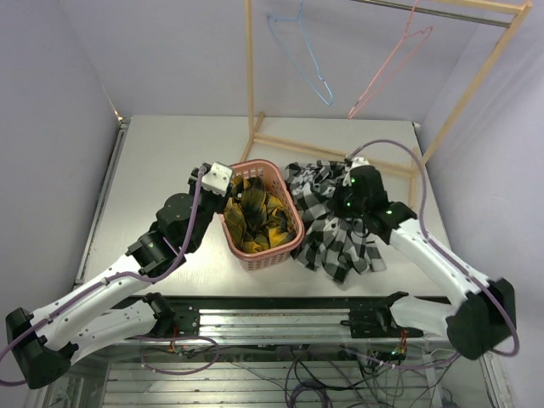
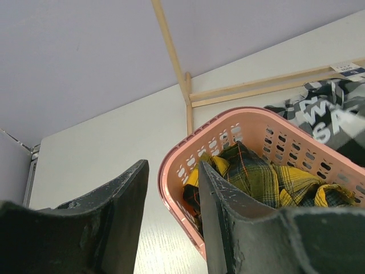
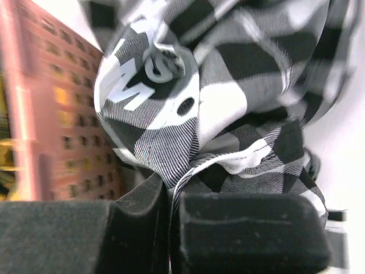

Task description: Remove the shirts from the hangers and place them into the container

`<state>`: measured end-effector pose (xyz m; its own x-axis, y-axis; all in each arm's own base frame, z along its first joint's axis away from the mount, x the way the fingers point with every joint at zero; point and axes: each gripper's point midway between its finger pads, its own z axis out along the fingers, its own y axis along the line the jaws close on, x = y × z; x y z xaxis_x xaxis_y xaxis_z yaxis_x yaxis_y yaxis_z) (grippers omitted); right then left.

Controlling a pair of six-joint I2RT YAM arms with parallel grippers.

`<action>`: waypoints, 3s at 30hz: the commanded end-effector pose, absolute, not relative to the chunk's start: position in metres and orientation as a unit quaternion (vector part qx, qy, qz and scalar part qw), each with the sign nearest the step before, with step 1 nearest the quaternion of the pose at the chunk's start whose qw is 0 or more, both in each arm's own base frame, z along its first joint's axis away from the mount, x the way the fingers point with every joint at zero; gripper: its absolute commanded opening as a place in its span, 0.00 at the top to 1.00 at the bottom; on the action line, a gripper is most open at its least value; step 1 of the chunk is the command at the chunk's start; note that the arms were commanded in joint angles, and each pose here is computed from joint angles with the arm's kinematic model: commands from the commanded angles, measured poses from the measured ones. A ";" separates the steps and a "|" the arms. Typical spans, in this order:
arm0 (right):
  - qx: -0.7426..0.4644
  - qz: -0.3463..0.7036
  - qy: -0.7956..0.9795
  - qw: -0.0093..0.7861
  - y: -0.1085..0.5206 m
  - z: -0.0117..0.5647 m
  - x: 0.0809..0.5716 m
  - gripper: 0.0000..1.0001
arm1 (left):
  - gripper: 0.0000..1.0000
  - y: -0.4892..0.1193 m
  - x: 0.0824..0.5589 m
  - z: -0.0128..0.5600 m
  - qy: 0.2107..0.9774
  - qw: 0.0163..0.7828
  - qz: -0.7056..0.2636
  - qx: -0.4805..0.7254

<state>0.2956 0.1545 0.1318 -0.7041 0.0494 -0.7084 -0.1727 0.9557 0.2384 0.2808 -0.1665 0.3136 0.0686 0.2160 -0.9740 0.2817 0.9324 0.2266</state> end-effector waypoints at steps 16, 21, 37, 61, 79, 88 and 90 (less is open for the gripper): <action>-0.189 0.329 0.686 0.622 0.217 0.498 0.254 1.00 | 0.49 -0.165 0.276 0.338 0.667 0.726 -0.048 0.160; -0.229 0.386 0.618 0.646 0.243 0.560 0.245 1.00 | 0.49 -0.159 0.275 0.339 0.665 0.730 -0.039 0.153; -0.267 0.474 0.404 0.735 0.235 0.716 0.178 1.00 | 0.49 -0.156 0.278 0.334 0.669 0.728 -0.022 0.150; -0.260 0.446 0.522 0.679 0.269 0.623 0.243 1.00 | 0.48 -0.119 0.269 0.355 0.650 0.756 -0.004 0.073; -0.312 0.475 0.638 0.519 0.328 0.485 0.276 1.00 | 0.49 -0.026 0.242 0.362 0.619 0.768 0.073 -0.145; -0.314 0.420 0.753 0.397 0.349 0.335 0.271 1.00 | 0.50 -0.038 0.250 0.359 0.630 0.764 0.072 -0.119; -0.317 0.388 0.782 0.371 0.351 0.299 0.271 1.00 | 0.50 -0.040 0.251 0.358 0.632 0.763 0.074 -0.116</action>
